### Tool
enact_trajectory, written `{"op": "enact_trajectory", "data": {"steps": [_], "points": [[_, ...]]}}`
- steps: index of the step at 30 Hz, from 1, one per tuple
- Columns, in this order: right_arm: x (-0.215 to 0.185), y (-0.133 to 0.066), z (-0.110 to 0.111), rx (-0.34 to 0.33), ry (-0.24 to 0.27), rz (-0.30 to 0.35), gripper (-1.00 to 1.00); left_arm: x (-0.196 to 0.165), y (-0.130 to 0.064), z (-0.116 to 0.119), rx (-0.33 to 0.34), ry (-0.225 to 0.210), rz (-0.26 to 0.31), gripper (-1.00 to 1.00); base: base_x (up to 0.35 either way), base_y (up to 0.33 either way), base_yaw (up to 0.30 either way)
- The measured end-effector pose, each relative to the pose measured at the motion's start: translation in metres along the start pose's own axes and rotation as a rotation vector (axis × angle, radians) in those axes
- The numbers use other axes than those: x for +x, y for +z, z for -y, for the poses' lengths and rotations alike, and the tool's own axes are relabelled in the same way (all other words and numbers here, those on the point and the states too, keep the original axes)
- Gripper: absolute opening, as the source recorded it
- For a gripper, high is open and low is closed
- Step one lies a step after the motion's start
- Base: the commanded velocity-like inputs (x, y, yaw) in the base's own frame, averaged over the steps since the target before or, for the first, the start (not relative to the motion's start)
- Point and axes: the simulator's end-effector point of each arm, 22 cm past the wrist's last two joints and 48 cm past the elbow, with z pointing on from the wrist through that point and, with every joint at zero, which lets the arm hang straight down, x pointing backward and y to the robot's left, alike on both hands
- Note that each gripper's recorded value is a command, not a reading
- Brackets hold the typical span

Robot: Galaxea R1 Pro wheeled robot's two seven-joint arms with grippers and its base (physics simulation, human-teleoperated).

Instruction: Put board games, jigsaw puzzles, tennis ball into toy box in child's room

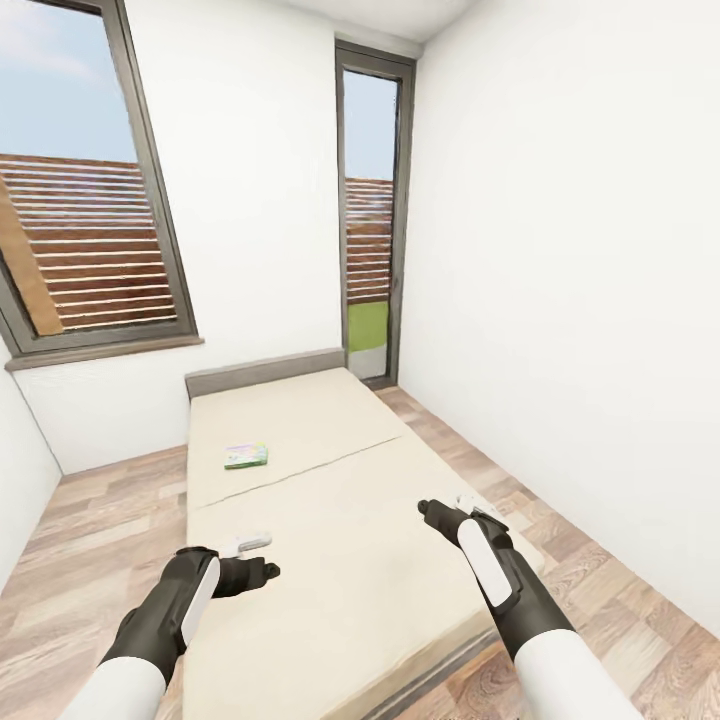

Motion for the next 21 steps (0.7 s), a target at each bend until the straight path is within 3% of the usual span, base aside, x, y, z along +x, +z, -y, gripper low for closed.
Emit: {"op": "enact_trajectory", "data": {"steps": [7,21], "points": [[0.0003,0.0002,0.0002,0.0,0.0,0.0,1.0,-0.0001,0.0,-0.0001,0.0,-0.001,0.0,1.0,0.011,0.207,-0.233],[-0.0003,0.0,-0.0005,0.0,-0.002,0.002,1.0,0.0001,0.0,0.0001,0.0,0.001,0.0,1.0,0.001,0.06,-0.034]]}}
